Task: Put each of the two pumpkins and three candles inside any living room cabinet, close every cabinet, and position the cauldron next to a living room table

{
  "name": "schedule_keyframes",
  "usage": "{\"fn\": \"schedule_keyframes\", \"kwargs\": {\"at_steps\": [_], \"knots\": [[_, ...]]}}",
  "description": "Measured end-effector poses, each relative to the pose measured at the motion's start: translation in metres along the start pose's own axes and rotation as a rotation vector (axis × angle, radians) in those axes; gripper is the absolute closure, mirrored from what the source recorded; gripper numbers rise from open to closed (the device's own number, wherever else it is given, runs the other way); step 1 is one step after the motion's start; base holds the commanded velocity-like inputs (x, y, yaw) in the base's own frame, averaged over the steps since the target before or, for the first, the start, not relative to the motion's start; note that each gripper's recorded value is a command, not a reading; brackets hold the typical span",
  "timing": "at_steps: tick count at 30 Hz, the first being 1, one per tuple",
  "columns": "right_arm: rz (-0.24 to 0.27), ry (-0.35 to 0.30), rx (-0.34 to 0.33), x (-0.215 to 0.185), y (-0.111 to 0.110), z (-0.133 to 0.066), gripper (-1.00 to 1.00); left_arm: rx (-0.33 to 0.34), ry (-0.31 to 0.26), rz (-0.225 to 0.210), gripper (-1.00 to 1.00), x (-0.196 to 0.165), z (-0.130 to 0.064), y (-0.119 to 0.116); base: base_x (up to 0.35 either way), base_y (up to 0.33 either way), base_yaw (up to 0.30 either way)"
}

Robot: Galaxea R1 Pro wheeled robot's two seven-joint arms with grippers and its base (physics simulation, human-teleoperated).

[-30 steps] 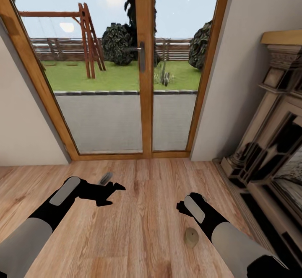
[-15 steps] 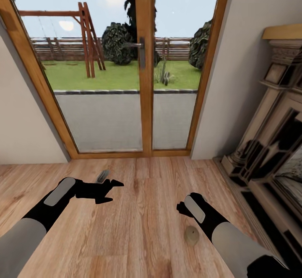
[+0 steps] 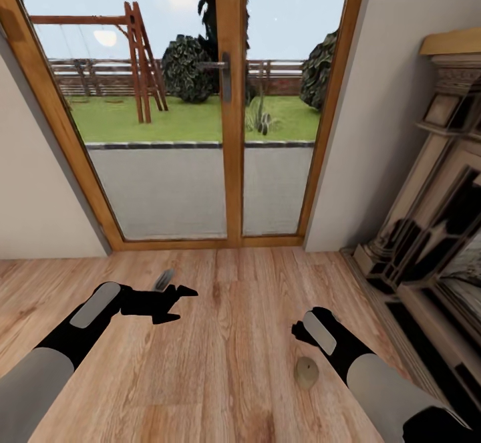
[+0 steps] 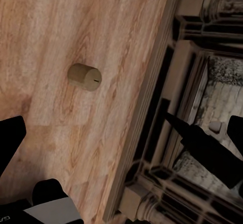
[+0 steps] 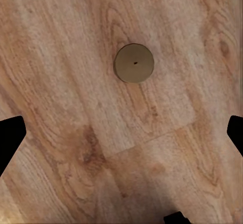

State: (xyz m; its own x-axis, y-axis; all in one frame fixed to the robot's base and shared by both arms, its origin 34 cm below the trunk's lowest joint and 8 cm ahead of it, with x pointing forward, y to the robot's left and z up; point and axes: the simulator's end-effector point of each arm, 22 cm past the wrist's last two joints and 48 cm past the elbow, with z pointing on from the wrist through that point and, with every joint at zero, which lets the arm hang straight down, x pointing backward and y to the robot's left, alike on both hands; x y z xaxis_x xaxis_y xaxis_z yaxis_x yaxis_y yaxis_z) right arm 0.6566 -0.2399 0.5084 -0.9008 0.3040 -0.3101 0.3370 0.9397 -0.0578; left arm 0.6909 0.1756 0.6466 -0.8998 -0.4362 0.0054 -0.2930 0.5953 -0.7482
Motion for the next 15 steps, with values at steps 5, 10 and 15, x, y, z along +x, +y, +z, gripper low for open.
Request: {"fn": "schedule_keyframes", "kwargs": {"at_steps": [5,10,15], "knots": [[0.017,-0.026,0.0,-0.003,-0.003,0.01,-1.0,0.001,0.0,0.001,-1.0,0.002,0.006,0.007,0.0,0.0,0.0],[0.026,-0.04,-0.002,-0.001,-0.003,0.019,-1.0,0.003,0.0,0.003,-1.0,0.003,0.013,0.014,0.0,0.0,0.0],[0.028,-0.042,-0.003,0.003,-0.002,0.028,-1.0,0.006,0.002,0.004,-1.0,0.005,0.02,0.02,0.0,0.0,0.0]]}}
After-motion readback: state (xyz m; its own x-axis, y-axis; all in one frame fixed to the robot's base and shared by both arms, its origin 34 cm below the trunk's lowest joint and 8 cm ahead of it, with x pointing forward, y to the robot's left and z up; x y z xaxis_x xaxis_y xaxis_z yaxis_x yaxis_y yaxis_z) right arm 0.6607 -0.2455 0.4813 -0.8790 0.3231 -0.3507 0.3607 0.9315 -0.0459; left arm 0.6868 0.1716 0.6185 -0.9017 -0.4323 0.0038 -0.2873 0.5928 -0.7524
